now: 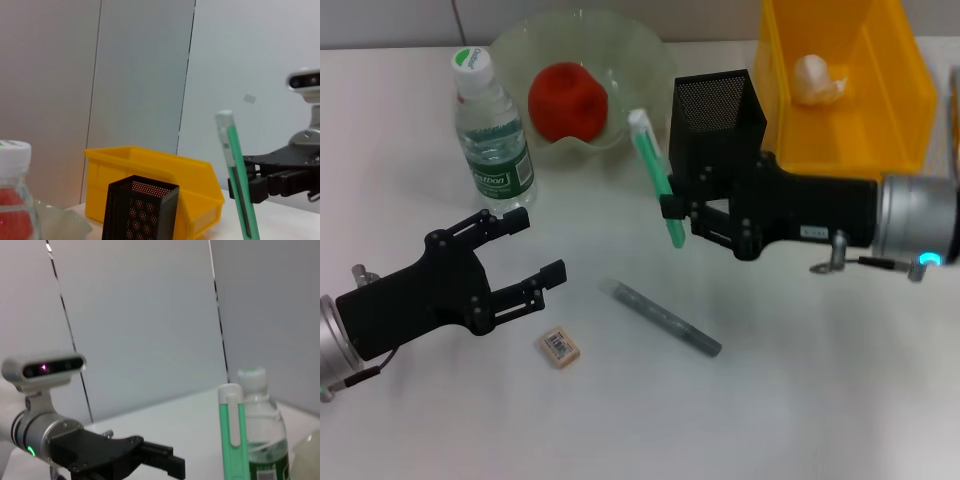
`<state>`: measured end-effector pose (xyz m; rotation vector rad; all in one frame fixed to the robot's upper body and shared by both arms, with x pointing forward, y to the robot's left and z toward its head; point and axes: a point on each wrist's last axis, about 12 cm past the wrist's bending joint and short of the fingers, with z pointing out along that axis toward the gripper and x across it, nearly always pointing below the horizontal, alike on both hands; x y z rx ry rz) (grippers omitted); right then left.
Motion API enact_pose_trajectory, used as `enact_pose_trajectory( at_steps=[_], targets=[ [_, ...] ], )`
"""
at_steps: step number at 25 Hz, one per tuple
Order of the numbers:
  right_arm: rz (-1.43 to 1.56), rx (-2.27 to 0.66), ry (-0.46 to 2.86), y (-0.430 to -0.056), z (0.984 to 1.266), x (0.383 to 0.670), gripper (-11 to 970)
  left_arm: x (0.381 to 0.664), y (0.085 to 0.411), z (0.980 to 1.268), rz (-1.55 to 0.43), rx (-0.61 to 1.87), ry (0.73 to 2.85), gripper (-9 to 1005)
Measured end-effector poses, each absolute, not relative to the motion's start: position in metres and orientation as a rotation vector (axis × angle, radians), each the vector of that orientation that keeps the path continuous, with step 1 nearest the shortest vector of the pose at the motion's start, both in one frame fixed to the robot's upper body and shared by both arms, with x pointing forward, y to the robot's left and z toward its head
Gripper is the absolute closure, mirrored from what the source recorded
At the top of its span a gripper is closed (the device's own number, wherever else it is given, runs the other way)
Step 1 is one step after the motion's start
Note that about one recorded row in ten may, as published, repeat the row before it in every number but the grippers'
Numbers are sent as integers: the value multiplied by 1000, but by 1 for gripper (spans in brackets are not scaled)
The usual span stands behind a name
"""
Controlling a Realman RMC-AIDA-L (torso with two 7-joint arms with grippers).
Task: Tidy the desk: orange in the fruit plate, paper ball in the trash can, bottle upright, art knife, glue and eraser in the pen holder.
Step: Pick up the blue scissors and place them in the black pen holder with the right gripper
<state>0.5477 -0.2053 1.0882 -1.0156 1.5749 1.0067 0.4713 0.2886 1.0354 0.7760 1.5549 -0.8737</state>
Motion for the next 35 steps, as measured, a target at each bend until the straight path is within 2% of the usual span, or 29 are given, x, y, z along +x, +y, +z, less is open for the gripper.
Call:
enact_pose_trajectory(
  at_steps=[7, 20, 35],
  targets=[
    [915, -911, 1415, -213, 1060, 527, 772, 470, 288, 1034, -877, 771, 1554, 197],
    [922, -896, 1403, -212, 1058, 523, 766, 469, 287, 1034, -879, 770, 1554, 198],
    [1396, -566, 1812, -208, 1067, 540, 760, 469, 287, 1035, -882, 772, 1550, 197]
  ],
)
